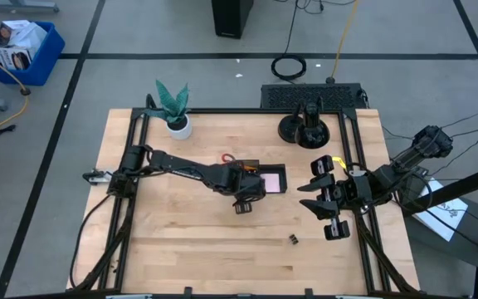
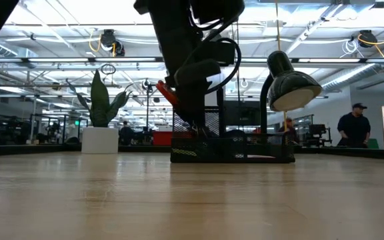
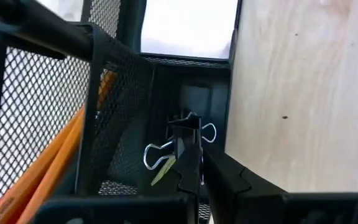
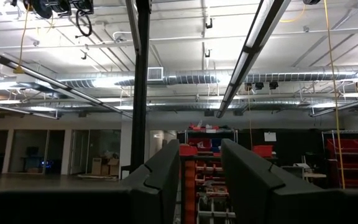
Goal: Pick and place office supplies into organizer
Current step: Put the left black binder clip into the desk organizer
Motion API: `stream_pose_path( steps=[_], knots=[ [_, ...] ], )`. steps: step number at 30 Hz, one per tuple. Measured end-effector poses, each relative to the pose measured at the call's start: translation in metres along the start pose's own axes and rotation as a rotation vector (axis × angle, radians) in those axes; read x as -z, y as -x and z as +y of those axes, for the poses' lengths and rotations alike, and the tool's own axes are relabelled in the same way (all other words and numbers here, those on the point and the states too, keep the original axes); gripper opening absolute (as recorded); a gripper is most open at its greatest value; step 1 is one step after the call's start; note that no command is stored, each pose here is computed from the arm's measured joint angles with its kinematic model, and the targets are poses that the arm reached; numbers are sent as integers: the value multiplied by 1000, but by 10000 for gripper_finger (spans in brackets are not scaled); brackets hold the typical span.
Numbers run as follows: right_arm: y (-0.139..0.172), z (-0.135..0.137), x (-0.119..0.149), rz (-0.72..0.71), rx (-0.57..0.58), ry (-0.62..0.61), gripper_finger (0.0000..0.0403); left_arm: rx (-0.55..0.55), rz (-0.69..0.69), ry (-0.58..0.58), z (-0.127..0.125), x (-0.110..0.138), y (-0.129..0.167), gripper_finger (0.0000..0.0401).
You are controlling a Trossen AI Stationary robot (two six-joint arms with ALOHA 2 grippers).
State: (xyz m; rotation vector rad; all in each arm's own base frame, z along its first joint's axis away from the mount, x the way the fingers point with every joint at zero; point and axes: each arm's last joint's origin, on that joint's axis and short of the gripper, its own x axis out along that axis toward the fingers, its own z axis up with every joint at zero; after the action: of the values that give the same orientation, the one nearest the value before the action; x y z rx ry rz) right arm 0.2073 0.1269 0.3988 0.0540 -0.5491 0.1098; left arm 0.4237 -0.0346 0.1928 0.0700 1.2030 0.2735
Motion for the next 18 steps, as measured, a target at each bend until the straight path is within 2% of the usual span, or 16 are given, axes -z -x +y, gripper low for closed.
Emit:
stream_pose_path(
  steps=[13, 18],
  knots=[
    [0, 0, 0, 0, 0, 1, 109, 39, 16, 16, 5, 0, -2, 23],
    [0, 0, 0, 0, 0, 1, 109, 35, 23, 42, 8, 0, -2, 45]
  ],
)
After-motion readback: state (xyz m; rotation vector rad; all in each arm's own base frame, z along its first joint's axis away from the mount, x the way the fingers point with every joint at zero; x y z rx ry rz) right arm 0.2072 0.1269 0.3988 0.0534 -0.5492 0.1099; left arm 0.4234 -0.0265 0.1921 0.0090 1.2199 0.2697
